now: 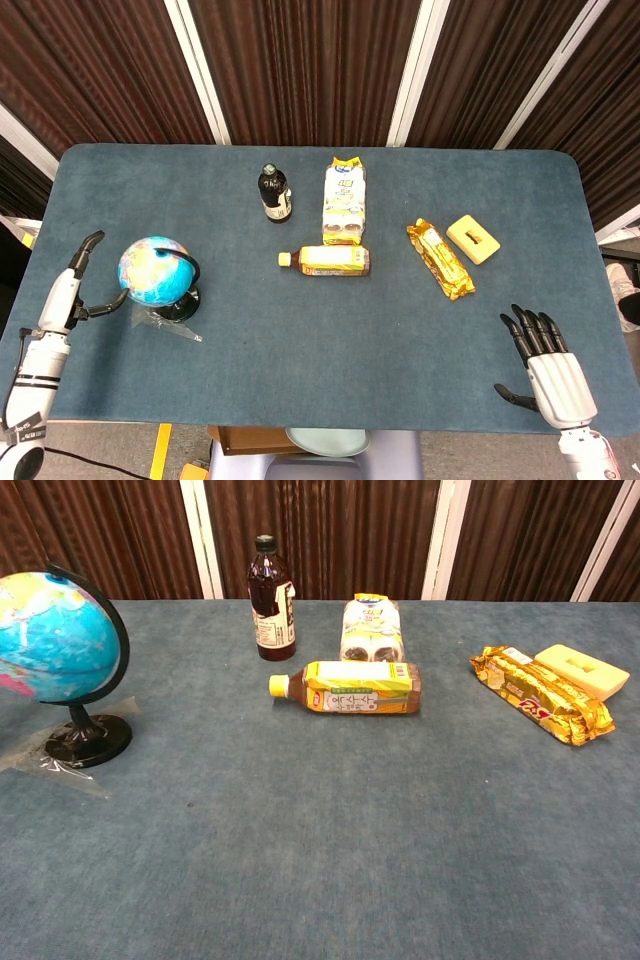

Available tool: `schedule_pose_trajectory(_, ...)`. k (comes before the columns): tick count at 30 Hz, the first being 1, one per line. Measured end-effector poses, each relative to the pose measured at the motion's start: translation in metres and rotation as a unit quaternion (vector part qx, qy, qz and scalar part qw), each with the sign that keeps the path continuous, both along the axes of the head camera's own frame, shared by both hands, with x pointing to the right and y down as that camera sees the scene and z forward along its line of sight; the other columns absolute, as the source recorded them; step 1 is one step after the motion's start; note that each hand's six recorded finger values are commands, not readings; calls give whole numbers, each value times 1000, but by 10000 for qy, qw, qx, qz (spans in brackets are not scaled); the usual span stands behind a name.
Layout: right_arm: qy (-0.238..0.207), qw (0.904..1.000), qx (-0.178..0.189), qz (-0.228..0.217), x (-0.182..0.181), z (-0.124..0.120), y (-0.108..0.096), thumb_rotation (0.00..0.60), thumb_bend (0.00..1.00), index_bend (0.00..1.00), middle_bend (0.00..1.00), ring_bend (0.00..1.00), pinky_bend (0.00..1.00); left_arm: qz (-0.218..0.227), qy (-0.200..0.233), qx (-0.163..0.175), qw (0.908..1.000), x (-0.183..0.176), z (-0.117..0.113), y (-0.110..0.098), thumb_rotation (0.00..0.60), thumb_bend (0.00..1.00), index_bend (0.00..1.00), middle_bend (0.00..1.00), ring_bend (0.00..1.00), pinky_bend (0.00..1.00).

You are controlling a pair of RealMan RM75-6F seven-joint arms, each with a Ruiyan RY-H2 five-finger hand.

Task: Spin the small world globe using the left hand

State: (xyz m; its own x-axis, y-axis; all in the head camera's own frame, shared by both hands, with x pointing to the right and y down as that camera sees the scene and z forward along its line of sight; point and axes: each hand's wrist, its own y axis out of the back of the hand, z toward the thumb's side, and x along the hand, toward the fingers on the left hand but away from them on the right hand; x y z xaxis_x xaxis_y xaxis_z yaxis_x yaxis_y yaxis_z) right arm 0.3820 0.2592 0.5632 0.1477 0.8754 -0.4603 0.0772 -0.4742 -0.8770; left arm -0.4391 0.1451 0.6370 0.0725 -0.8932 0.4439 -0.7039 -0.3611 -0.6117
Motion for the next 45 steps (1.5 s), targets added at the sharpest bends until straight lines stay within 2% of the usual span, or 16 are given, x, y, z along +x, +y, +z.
schedule_pose_trajectory(11, 32, 10000, 38, 28, 1, -1, -1, 600, 58, 0, 0, 0, 0, -94, 67, -155, 9998, -5, 8, -4, 600, 322, 0, 0, 0, 0)
schedule_pose_trajectory(18, 81, 9999, 85, 64, 2, -2, -2, 600, 58, 0, 0, 0, 0, -116, 147, -237, 9995, 0, 16, -19, 600, 323, 0, 0, 0, 0)
schedule_pose_trajectory(36, 199, 9989, 319, 291, 13, -10, -9, 600, 59, 0, 0, 0, 0, -292, -51, -590, 9978, -4, 53, -64, 600, 322, 0, 0, 0, 0)
schedule_pose_trajectory(45, 217, 9992, 258, 226, 10, -7, -7, 600, 58, 0, 0, 0, 0, -249, -100, -277, 9993, -4, 46, -85, 600, 321, 0, 0, 0, 0)
